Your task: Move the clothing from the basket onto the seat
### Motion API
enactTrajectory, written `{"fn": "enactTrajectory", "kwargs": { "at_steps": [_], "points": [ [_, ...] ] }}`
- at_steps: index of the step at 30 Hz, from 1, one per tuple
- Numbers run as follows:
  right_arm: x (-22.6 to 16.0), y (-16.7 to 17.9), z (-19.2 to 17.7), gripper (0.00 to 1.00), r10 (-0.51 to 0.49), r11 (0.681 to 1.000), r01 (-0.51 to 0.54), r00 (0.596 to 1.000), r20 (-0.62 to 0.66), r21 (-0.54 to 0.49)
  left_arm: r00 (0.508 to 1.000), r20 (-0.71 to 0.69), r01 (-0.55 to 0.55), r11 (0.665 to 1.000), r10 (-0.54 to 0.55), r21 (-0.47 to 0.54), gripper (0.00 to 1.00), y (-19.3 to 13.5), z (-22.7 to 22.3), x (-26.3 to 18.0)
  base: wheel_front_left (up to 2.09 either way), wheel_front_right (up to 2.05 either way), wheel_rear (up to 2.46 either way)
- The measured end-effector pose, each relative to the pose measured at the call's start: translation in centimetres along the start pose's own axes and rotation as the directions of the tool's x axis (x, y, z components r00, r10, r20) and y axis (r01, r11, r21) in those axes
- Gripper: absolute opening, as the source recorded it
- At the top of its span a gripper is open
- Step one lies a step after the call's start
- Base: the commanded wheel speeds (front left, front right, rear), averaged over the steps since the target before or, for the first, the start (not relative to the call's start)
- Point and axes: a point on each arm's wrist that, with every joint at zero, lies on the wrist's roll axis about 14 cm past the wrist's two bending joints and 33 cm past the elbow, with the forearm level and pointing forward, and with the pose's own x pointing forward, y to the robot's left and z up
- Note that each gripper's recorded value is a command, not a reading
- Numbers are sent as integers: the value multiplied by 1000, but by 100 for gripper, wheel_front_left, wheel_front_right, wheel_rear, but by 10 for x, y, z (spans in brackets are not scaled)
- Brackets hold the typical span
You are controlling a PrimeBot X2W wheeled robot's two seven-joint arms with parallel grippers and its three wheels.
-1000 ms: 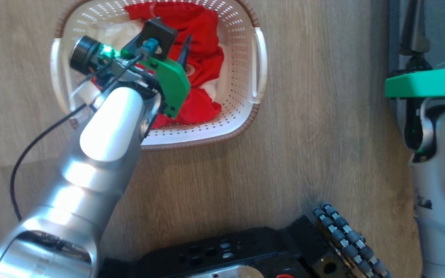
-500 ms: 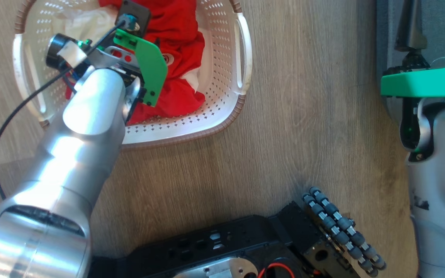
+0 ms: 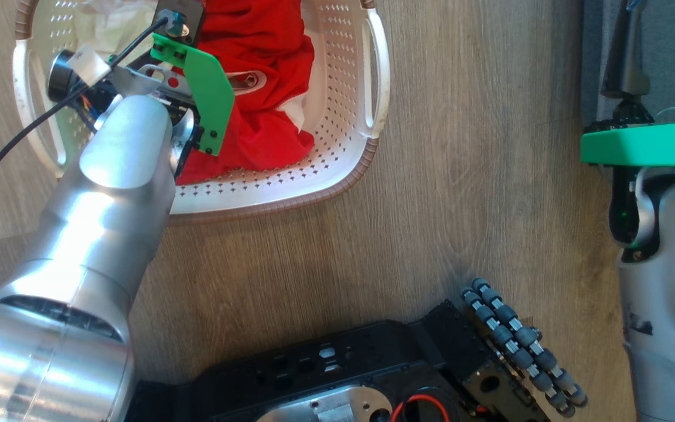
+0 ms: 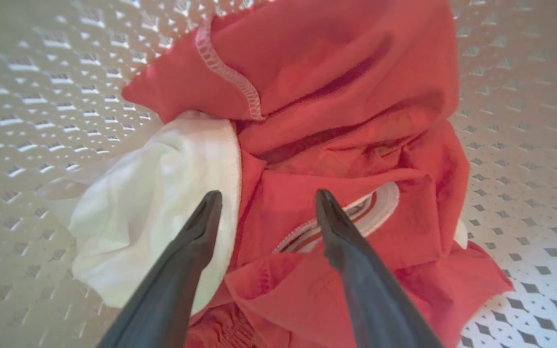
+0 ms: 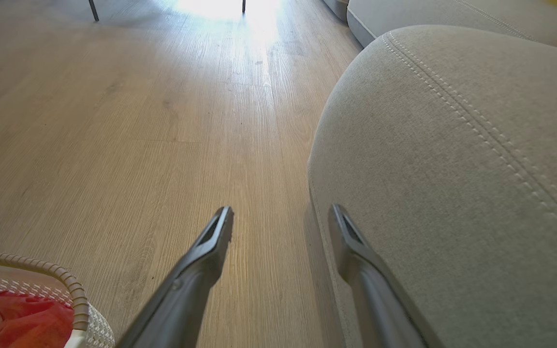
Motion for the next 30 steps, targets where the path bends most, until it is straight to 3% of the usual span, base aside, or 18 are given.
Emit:
{"fn": "enactTrajectory", "kwargs": {
  "at_steps": [12,30],
  "points": [
    [0,5,0,100,11,1000,-11,1000,-2,9,984,5,177,977,-177,-118,100,-39,10,-8,0,0,0],
    [3,2,-16,100,11,1000,-11,1000,-29,5,982,-40,180,979,-184,-93,100,-47,-15,-1,0,0,0]
  ]
}}
